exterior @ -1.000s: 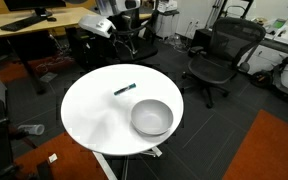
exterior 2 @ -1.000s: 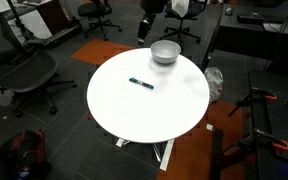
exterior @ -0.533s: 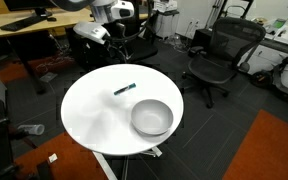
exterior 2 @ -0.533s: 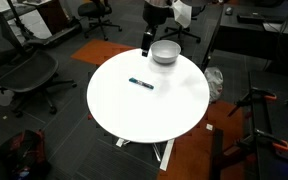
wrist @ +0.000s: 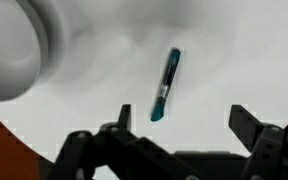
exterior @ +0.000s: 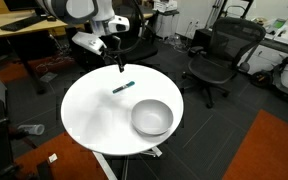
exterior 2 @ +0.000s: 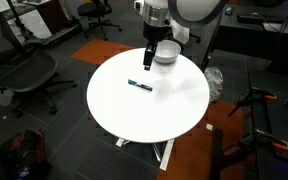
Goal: Take the marker from the white bowl and put it on the table then put it in the white bowl then put it on the table
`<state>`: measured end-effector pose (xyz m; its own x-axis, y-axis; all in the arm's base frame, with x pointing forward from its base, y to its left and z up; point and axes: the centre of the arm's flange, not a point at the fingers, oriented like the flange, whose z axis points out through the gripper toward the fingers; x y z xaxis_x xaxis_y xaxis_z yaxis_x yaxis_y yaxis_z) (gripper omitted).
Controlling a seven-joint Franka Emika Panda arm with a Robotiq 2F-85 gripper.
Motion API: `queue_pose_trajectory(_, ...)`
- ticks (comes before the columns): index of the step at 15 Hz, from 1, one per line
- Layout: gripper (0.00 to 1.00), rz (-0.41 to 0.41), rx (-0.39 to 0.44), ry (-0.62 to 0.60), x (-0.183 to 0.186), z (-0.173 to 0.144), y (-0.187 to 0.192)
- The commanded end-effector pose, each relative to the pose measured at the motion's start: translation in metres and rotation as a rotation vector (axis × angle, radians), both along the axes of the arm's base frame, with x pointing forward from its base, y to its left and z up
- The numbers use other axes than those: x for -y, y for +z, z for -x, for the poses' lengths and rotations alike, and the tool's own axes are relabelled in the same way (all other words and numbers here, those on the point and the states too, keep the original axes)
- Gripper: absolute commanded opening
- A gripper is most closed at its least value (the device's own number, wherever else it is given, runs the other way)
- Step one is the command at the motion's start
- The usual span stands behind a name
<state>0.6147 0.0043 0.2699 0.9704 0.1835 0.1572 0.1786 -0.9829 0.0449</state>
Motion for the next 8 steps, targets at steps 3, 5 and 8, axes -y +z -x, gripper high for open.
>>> queue_pose_trajectory(3, 1.00, 0.015, -0.038, -0.063, -0.018, -0.009, -0.029)
queue_pose_trajectory(5, 1.00, 0.016, -0.047, -0.090, -0.019, -0.014, -0.040)
queue_pose_trajectory(8, 1.00, 0.013, -0.057, -0.120, -0.016, -0.024, -0.056)
